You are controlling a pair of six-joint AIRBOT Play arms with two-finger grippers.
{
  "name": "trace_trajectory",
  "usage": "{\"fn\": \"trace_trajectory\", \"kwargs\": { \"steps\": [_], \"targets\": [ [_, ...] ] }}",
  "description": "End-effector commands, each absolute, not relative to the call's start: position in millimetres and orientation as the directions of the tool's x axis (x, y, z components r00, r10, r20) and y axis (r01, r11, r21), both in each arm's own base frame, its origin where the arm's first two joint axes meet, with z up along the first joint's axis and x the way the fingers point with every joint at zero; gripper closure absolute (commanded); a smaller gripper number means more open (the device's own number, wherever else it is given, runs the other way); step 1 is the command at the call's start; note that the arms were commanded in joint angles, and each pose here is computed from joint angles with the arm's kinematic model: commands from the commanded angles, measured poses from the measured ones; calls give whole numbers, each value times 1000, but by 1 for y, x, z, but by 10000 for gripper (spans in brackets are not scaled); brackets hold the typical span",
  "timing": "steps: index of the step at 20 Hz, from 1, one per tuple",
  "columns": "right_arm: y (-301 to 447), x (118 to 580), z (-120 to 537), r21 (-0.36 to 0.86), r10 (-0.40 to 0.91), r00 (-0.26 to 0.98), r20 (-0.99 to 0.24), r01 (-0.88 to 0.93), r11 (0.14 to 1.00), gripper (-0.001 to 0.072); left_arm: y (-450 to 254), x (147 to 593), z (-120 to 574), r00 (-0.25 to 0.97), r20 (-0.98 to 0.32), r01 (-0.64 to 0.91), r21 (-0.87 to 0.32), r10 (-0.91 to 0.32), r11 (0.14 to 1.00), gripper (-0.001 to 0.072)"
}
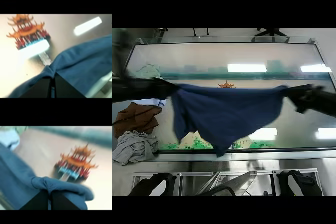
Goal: Fold the shirts.
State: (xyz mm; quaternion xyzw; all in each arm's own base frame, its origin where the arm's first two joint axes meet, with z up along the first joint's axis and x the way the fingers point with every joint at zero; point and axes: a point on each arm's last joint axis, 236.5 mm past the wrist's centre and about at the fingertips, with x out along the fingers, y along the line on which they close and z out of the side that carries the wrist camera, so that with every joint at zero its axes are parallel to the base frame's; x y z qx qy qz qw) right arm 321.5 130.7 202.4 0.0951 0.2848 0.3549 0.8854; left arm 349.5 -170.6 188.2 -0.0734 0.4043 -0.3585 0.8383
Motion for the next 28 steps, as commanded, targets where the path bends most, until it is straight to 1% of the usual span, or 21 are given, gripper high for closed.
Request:
{"fn": "trace_trajectory", "kwargs": {
  "steps": [1, 4, 5, 6, 7, 8, 9, 10, 11, 13, 14, 15, 18, 20, 22, 24, 26, 28],
  "targets": [
    [149, 356, 82, 524, 704, 434, -562, -472, 709, 689, -198, 401, 79, 315, -696, 513, -448, -645, 733, 695],
    [137, 397, -3, 561, 639, 419, -645, -308, 769, 690, -199, 449, 17, 260, -735, 453, -481, -627, 751, 693],
    [129, 409, -26, 554, 609, 428, -668, -260, 791, 690, -197, 460, 5, 239, -741, 441, -493, -628, 750, 661],
    [120, 420, -43, 550, 585, 435, -685, -218, 806, 690, -196, 471, -3, 222, -744, 439, -501, -631, 746, 288],
    [112, 428, -53, 547, 571, 439, -694, -194, 814, 688, -196, 480, -6, 213, -743, 433, -511, -635, 743, 43],
    [105, 436, -57, 550, 565, 444, -695, -177, 816, 681, -194, 486, -3, 194, -742, 426, -526, -642, 736, 41],
    [96, 445, -53, 552, 557, 463, -690, -162, 818, 561, -189, 487, 4, 171, -741, 417, -543, -650, 729, 41],
    [84, 454, -44, 550, 542, 493, -681, -145, 822, 318, -186, 482, 13, 131, -741, 392, -572, -659, 721, 41],
    [70, 463, -31, 556, 537, 519, -665, -136, 820, 222, -180, 472, 19, 83, -749, 369, -590, -658, 718, 42],
    [41, 468, -12, 574, 532, 535, -656, -105, 812, 222, -168, 434, 21, -37, -763, 291, -626, -646, 723, 42],
    [25, 463, -9, 577, 523, 526, -670, -73, 814, 222, -165, 407, 15, -99, -769, 252, -634, -632, 731, 64],
    [13, 454, -11, 586, 521, 507, -687, -38, 809, 223, -168, 381, 10, -147, -762, 219, -647, -631, 730, 122],
    [15, 410, -27, 647, 601, 366, -711, 3, 763, 223, -189, 282, -28, -284, -744, 142, -657, -606, 740, 118],
    [35, 382, -44, 683, 652, 275, -707, 24, 730, 222, -206, 234, -57, -303, -741, 107, -652, -600, 751, 118],
    [62, 360, -67, 686, 670, 202, -715, 15, 728, 222, -216, 212, -82, -276, -754, 86, -637, -596, 766, 118],
    [85, 350, -84, 667, 659, 166, -733, -8, 745, 205, -230, 208, -94, -237, -758, 78, -638, -608, 766, 118],
    [101, 354, -92, 635, 632, 174, -755, -46, 771, 205, -245, 217, -97, -172, -757, 97, -650, -630, 754, 119],
    [113, 366, -96, 603, 604, 215, -768, -76, 794, 206, -252, 225, -100, -135, -772, 128, -636, -622, 761, 119]
  ]
}}
